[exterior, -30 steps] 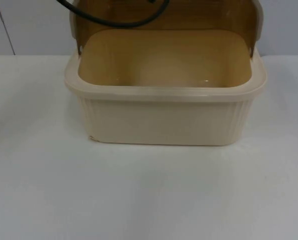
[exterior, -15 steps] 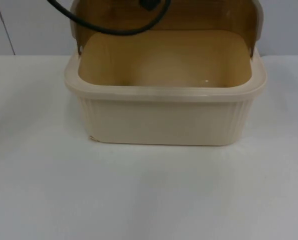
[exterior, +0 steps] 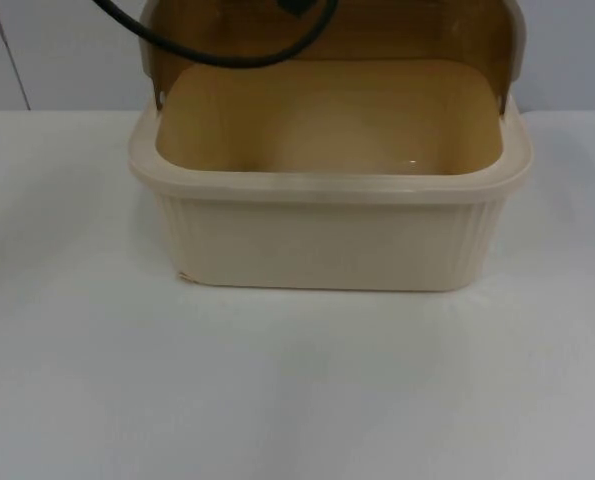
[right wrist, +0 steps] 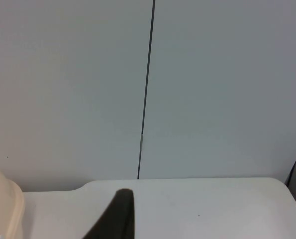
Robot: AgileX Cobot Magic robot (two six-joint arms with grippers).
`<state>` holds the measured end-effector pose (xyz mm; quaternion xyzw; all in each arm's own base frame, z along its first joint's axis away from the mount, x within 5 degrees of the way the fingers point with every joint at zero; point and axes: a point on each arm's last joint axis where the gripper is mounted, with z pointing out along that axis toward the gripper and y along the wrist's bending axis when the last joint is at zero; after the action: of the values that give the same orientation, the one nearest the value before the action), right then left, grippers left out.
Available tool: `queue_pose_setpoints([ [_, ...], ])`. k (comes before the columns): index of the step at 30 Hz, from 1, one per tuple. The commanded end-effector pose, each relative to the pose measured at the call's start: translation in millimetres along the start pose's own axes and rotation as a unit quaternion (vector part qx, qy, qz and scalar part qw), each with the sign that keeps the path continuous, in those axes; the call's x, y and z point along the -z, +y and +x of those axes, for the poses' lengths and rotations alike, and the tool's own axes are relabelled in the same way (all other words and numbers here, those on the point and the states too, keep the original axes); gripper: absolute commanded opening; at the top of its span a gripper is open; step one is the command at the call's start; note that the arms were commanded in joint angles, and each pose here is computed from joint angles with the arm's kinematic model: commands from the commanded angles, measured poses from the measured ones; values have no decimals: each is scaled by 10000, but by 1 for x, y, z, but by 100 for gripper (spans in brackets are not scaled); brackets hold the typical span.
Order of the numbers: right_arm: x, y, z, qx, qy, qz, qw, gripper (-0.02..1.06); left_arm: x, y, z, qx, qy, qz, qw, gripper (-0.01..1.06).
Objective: Open the box lid with the left hand, place the block into the box with the right hand, then close the box lid with the left hand.
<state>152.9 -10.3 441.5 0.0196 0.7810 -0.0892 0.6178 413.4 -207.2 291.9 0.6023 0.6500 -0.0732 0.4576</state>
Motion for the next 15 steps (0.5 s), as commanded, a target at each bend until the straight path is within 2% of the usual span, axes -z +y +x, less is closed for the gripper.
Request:
queue_pose_setpoints([
  [1, 1, -2, -1, 7, -53, 51, 10000, 105, 5, -1, -9, 26, -172, -24, 9998, 0],
  [3, 1, -2, -1, 7, -64, 48, 10000, 105, 6, 1, -9, 18, -184, -136, 9997, 0],
  [8, 1, -2, -1, 14, -95, 44, 9999, 105, 6, 17, -8, 143, -220, -984, 9948, 0],
  [10, 1, -2, -2, 14, -105, 41, 9999, 105, 3, 18, -6, 158, -195, -1084, 9938, 0],
  [15, 1, -2, -2, 45, -129, 56, 9999, 105, -10, 15, 3, 280, -102, -991, 9946, 0],
])
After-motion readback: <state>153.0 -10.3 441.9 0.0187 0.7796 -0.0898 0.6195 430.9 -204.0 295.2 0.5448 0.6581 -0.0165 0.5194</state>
